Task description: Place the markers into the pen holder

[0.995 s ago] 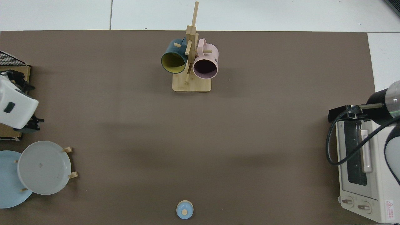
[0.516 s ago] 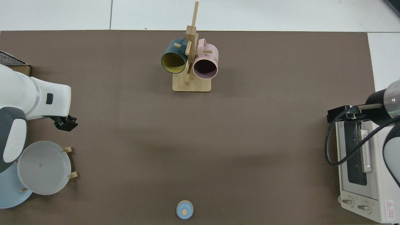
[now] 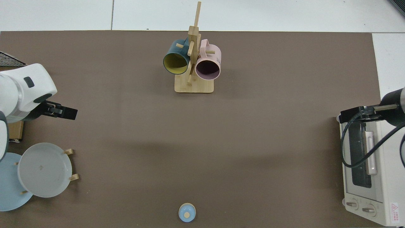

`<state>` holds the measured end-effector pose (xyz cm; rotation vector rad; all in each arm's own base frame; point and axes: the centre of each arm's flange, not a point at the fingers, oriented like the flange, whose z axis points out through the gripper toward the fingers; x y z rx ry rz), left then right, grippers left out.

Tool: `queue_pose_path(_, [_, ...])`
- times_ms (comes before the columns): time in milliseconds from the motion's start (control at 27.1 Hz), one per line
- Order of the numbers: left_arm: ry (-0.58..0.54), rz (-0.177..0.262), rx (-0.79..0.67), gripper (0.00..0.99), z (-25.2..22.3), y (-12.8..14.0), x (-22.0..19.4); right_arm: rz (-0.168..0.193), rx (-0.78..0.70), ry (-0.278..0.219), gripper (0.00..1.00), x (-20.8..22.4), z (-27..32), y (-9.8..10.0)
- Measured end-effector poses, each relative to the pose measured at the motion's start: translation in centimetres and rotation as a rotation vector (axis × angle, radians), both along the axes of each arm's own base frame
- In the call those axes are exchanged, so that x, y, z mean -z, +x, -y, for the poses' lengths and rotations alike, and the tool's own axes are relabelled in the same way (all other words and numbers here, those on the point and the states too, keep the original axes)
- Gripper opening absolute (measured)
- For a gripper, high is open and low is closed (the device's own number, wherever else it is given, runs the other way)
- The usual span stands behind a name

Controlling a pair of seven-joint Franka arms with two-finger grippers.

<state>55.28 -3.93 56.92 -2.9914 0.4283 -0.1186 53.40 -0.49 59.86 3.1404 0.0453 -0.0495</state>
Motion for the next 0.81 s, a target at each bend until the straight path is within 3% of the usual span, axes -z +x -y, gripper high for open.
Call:
queue_pose_path(405, [-0.132,0.014,-0.049,0.991,-0.4,0.0,-1.6,0.000,-0.006,0.000,1.00,0.0,-0.3,0.0])
queue_pose_path(811, [-0.135,0.009,-0.028,0.991,-0.3,-0.1,-2.9,0.000,-0.002,0.000,1.00,0.0,-0.1,0.0])
